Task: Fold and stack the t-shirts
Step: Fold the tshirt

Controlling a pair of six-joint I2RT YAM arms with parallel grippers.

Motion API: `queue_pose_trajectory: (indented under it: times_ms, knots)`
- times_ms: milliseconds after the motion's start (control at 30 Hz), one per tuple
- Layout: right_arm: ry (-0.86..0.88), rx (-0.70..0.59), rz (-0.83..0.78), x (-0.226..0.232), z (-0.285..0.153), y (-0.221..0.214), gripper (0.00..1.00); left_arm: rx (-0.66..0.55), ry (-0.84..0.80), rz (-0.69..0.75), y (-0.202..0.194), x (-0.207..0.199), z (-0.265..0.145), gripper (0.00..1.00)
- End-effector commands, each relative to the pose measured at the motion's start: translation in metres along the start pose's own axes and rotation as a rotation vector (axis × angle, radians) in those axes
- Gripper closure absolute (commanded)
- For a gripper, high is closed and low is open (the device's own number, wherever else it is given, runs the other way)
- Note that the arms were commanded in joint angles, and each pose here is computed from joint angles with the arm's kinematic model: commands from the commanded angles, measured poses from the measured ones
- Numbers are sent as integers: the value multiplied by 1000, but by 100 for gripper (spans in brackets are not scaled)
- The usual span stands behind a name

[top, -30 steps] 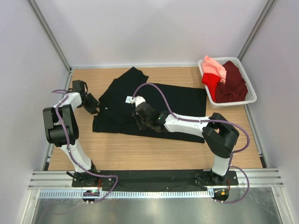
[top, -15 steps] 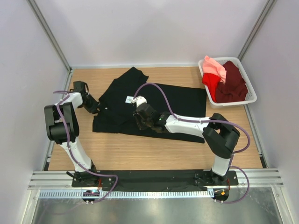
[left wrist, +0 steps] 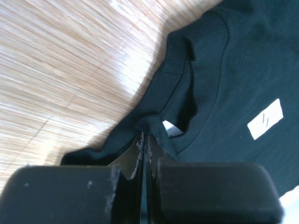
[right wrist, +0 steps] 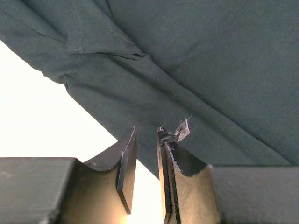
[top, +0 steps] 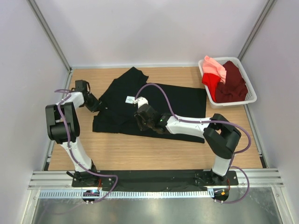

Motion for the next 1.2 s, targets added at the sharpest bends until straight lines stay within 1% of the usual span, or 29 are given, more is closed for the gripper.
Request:
queue_pose_trajectory:
  times_ms: [0, 167, 233, 367, 567, 633, 733, 767, 933, 1167]
  knots:
    - [17, -110, 25, 4, -13, 25, 70, -75, -75, 20, 11, -26, -18, 100]
    - [11, -121, 19, 4, -12, 29, 69, -104, -131, 47, 15, -51, -30, 100]
    - [12, -124, 20, 5, -11, 31, 69, -111, -127, 55, 16, -61, -32, 100]
    - [11, -124, 18, 5, -8, 30, 69, -116, -130, 43, 18, -65, -33, 100]
    - [-2, -110, 5, 3, -4, 24, 69, -113, -167, 57, 18, -84, -32, 100]
    - [27, -138, 0, 6, -1, 29, 68, -119, -179, 60, 20, -90, -33, 100]
    - [38, -160, 0, 10, 4, 34, 64, -115, -205, 68, 22, -100, -32, 100]
    - [32, -162, 0, 9, 6, 35, 62, -117, -207, 71, 22, -102, -32, 100]
    - [21, -172, -5, 14, 19, 46, 62, -103, -205, 84, 21, -105, -25, 100]
    - [23, -200, -53, 24, 38, 59, 58, -74, -210, 124, 21, -108, -13, 100]
Point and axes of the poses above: each gripper's point midway between its finger pads, its own z axis out along the fingers, its own x axis along the line the jaws close on, y = z × x, the point moved 9 cm from there along -z, back along the fingers, and after that the axes turned 4 degrees about -z, right-handed, at the moved point
